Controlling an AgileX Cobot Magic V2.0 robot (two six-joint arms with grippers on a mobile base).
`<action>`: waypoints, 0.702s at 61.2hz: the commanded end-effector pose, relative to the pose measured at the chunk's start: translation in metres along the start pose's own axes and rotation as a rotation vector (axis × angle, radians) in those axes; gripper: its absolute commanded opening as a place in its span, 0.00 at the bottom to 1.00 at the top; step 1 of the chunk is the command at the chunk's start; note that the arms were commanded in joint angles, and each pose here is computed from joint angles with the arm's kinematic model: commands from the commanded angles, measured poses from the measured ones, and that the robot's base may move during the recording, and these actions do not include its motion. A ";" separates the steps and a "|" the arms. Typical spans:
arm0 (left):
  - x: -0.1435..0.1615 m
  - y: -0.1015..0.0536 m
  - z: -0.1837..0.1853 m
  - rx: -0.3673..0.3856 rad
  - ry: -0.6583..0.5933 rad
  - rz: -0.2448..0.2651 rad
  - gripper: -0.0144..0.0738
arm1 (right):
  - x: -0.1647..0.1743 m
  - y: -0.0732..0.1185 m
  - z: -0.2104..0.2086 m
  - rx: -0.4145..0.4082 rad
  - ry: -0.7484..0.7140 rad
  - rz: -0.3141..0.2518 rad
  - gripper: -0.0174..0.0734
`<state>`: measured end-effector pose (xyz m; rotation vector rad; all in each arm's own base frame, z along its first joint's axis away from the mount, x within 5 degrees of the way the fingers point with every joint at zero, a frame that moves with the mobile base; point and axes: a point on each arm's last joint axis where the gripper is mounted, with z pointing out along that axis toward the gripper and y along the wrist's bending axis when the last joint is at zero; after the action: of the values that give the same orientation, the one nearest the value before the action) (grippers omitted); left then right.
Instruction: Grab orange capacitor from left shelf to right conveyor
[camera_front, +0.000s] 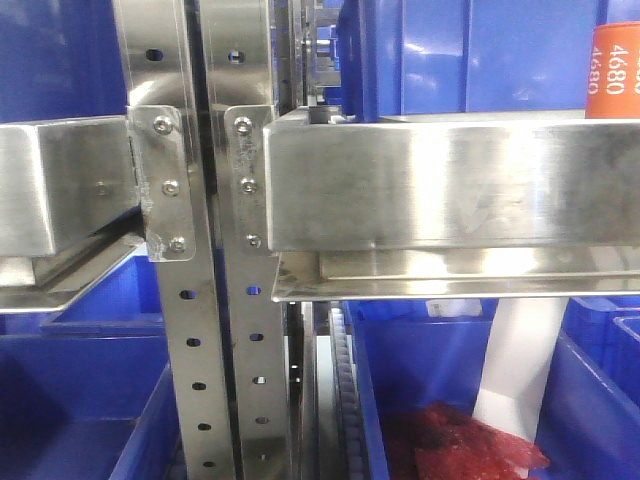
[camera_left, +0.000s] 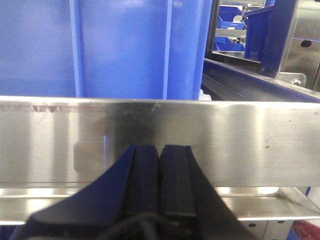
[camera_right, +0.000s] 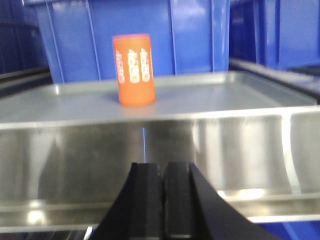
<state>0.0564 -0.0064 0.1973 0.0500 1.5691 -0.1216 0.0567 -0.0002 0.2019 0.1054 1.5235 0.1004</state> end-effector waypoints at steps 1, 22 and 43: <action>-0.010 0.000 -0.002 0.005 -0.105 -0.004 0.02 | -0.016 0.001 -0.002 -0.005 -0.168 0.001 0.25; -0.010 0.000 -0.002 0.005 -0.105 -0.004 0.02 | -0.110 0.015 -0.009 -0.020 -0.146 -0.075 0.26; -0.010 0.000 -0.002 0.005 -0.105 -0.004 0.02 | -0.144 0.019 0.066 0.000 0.027 -0.101 0.84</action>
<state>0.0564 -0.0064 0.1973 0.0500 1.5691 -0.1216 0.0981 -0.0001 0.3354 0.0384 1.6167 0.0349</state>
